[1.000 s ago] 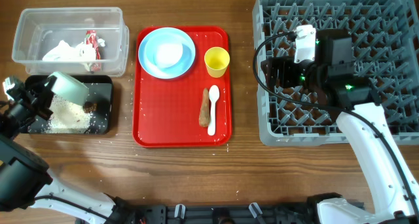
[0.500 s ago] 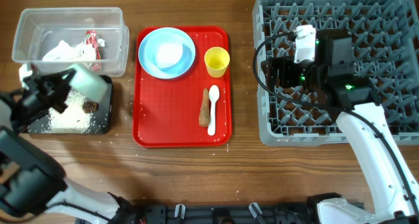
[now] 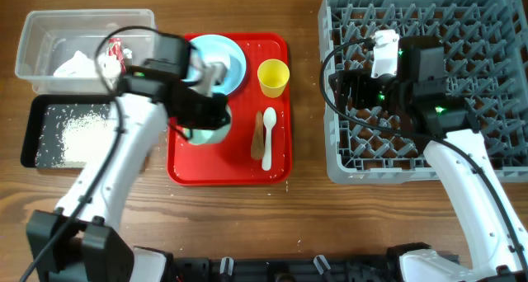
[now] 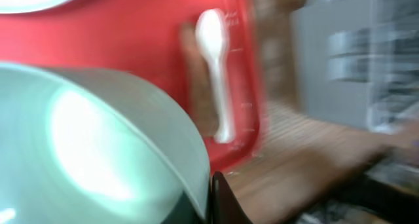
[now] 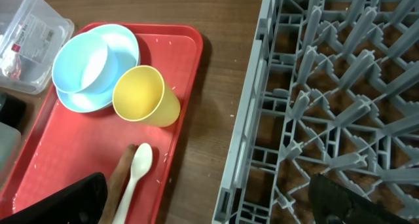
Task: Sort waste into correct bins and load items into the dishwasher rack
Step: 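Place the empty green bowl back on the red tray, then grasp the yellow cup with left gripper and lift it, then hand the yellow cup from left gripper to right gripper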
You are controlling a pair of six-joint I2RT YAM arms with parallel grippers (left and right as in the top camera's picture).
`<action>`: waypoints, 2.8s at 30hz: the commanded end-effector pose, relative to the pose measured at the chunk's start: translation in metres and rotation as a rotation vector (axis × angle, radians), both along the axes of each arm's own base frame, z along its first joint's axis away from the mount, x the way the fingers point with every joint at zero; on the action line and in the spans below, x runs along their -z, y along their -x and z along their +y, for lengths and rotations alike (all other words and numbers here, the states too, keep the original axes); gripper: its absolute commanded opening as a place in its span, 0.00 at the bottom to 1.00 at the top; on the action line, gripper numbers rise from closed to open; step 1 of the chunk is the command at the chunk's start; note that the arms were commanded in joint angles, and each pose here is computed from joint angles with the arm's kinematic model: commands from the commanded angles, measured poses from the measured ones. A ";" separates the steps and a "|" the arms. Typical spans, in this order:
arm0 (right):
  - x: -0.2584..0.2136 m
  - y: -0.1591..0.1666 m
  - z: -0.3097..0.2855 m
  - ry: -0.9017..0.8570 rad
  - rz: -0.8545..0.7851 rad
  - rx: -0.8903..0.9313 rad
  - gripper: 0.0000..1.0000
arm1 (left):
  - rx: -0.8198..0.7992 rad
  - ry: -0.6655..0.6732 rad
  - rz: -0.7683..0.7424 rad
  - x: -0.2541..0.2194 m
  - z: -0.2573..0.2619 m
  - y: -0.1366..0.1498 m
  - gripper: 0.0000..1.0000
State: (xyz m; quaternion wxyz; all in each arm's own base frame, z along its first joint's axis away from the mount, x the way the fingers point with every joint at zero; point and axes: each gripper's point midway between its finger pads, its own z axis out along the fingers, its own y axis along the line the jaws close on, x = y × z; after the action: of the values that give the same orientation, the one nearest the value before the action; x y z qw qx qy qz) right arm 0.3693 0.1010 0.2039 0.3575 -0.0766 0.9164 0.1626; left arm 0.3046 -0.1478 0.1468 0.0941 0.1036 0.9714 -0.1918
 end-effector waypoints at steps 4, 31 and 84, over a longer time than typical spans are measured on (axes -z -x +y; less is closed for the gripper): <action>0.000 0.000 0.003 -0.020 0.020 0.000 1.00 | 0.021 -0.309 -0.072 0.050 0.000 0.003 0.04; 0.003 0.002 -0.001 -0.003 0.031 0.011 1.00 | -0.079 -0.134 -0.316 0.021 -0.047 -0.096 0.77; -0.094 0.028 0.130 -0.665 -0.325 -0.956 1.00 | 0.254 1.161 0.155 -0.109 -0.073 -0.046 0.04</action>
State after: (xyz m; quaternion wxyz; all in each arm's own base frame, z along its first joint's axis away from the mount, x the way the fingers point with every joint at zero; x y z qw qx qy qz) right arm 0.3537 0.2217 0.2955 0.4044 -0.3595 0.6400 0.5456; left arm 0.3634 -0.2092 0.2439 0.0533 0.1146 0.7057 -0.6971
